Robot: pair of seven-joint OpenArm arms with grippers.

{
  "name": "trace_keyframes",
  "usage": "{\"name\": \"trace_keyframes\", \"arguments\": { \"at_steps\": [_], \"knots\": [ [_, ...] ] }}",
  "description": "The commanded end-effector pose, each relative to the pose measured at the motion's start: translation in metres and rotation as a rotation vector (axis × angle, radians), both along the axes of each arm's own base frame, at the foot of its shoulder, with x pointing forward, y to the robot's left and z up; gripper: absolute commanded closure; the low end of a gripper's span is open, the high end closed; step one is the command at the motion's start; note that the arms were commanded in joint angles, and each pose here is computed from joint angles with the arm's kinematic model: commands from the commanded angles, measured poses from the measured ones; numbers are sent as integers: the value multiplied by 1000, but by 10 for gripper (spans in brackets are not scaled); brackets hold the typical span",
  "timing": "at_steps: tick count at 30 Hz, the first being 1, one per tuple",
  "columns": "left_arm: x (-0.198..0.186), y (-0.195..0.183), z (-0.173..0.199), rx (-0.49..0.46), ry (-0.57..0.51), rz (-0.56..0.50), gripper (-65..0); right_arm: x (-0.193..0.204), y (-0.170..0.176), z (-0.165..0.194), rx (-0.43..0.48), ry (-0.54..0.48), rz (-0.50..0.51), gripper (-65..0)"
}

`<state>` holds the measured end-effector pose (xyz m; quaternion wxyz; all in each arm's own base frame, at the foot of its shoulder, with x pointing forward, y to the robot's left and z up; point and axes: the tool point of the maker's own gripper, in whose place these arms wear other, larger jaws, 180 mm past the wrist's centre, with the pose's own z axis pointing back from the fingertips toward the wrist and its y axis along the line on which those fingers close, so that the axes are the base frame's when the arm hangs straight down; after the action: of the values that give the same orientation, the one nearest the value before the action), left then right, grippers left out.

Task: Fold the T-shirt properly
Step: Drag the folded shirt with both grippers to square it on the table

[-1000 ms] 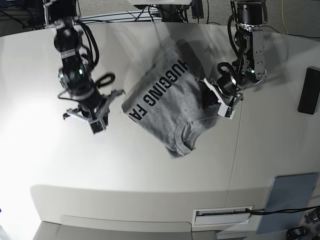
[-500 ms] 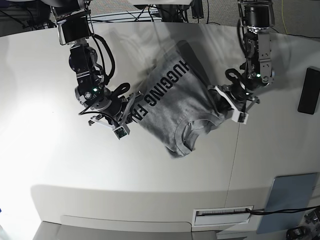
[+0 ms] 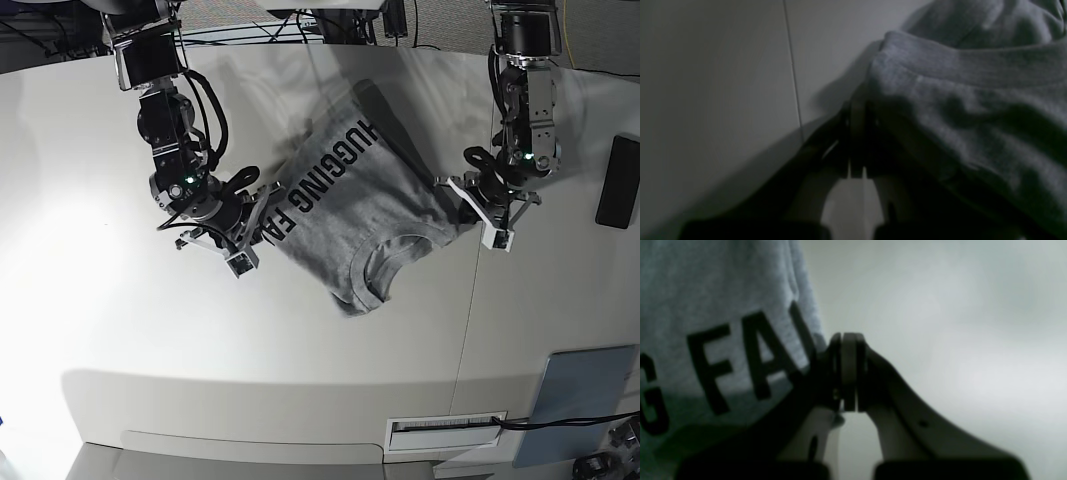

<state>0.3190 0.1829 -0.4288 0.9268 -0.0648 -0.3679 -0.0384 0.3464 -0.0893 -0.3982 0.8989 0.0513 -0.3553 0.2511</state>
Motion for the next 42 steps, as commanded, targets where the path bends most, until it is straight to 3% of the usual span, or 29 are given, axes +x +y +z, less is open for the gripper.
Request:
{"name": "trace_keyframes", "arguments": {
  "at_steps": [1, 11, 22, 31, 42],
  "knots": [
    [-12, 6, -10, 29, 55, 14, 0, 8, 1, 11, 13, -41, 6, 0],
    [-35, -38, -26, -74, 64, -57, 0, -43, 10, 7, 9, -29, 111, 0],
    [-35, -48, -24, -90, 53, -114, 0, -103, 22, 12, 16, -2, 221, 0],
    [-35, -37, -22, -65, 49, -117, 0, -81, 7, 29, 22, -56, 135, 0],
    [-30, -37, -19, -67, 25, -115, 0, -127, 63, 9, 71, 73, 302, 0]
  ]
}}
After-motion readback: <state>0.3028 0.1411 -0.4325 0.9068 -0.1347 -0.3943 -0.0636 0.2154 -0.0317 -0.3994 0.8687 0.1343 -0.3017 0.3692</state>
